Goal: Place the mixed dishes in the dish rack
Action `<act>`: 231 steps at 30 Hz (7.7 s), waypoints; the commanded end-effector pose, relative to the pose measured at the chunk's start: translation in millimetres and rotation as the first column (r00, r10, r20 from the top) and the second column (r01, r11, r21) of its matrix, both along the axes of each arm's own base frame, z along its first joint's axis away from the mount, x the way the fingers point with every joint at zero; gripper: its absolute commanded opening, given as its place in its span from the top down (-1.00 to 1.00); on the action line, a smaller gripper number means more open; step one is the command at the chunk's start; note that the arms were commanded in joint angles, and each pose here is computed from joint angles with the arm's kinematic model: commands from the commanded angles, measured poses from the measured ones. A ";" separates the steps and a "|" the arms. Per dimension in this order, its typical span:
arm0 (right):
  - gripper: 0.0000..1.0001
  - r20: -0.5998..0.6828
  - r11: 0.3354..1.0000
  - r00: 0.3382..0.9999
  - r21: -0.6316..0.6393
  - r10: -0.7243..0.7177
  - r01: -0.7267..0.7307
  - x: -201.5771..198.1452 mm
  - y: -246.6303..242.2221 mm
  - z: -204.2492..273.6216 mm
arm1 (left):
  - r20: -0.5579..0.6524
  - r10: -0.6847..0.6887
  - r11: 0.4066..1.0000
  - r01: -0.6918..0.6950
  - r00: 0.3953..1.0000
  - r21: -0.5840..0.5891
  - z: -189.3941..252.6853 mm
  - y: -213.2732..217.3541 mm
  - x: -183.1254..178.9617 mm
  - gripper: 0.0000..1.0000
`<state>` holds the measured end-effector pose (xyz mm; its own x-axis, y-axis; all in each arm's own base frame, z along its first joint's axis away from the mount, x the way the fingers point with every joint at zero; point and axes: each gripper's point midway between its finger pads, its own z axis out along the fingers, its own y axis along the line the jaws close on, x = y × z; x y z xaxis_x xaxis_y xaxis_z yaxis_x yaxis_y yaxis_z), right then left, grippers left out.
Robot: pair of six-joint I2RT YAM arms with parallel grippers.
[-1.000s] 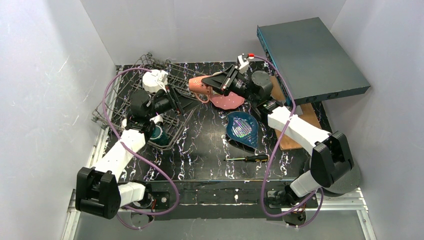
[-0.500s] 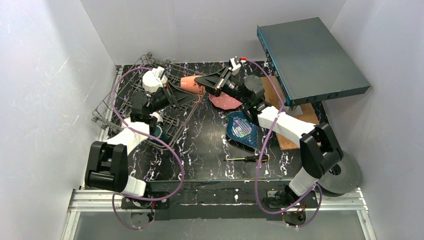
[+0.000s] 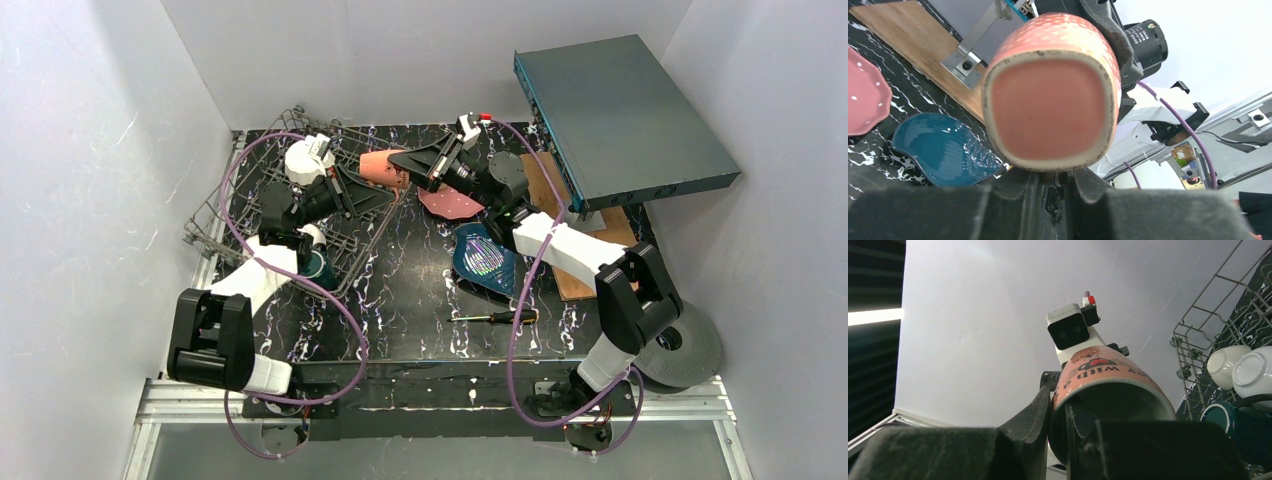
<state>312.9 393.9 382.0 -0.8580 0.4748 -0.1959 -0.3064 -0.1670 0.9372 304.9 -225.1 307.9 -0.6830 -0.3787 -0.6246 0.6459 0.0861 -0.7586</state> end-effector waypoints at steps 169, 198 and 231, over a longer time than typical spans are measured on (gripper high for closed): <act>-0.74 0.536 -0.167 0.801 -0.844 -0.266 0.509 226.8 -120.1 -183.0 | 0.389 0.567 0.254 -0.604 0.726 0.756 -75.5 111.4 52.1 -0.90; 0.97 0.411 -0.078 0.882 -0.911 -0.229 0.404 229.8 -115.4 -235.3 | 0.330 0.565 0.238 -0.532 0.756 0.813 -106.5 106.1 61.9 -0.89; 0.97 0.326 0.935 0.941 -0.298 -0.090 0.192 -9.7 -73.0 6.6 | -0.368 0.203 0.979 -0.188 0.908 0.075 -5.3 -25.0 -67.3 -0.96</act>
<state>331.8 308.6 283.7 -0.6771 0.2642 -0.6868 -0.4793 0.5499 0.6840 255.4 -222.4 247.1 -0.7215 -0.5105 -0.4677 0.1761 0.5180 -0.8370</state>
